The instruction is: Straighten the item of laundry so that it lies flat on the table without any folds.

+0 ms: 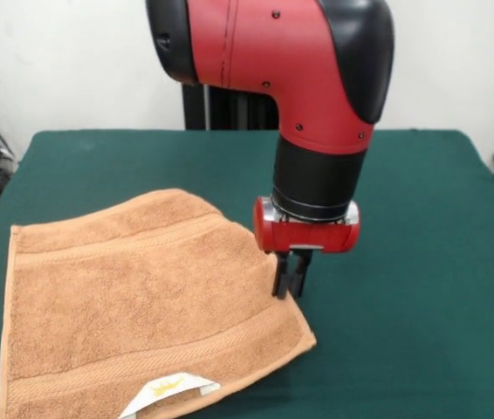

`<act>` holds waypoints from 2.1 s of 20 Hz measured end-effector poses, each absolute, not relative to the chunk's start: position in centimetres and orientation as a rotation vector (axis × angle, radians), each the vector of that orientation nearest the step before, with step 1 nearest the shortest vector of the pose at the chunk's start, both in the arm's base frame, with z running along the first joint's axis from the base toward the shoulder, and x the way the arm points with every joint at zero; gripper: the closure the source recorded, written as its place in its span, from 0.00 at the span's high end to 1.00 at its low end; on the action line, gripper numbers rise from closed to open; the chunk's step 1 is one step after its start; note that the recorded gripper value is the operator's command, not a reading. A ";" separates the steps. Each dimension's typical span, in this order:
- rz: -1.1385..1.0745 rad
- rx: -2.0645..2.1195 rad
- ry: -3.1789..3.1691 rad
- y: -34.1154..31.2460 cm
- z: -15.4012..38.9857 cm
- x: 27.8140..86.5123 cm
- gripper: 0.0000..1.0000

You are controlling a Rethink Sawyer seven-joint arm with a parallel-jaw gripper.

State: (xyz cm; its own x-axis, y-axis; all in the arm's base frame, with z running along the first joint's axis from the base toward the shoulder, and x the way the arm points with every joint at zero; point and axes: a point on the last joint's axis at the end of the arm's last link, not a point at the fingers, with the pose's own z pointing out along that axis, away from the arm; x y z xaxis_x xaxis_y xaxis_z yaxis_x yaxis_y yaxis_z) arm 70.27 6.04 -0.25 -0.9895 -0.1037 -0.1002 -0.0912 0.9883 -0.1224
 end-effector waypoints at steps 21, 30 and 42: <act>-0.078 -0.033 3.072 2.9 1.5 71.1 0.00; 0.012 0.154 3.087 -5.7 3.5 71.2 0.00; -0.032 0.247 3.077 -16.5 6.8 70.0 0.00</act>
State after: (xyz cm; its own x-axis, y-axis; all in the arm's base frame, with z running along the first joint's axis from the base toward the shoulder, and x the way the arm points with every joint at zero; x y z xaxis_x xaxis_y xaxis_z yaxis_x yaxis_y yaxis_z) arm 69.95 -16.53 6.75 -0.9857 0.1585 -0.0563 0.1597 0.9870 -0.0160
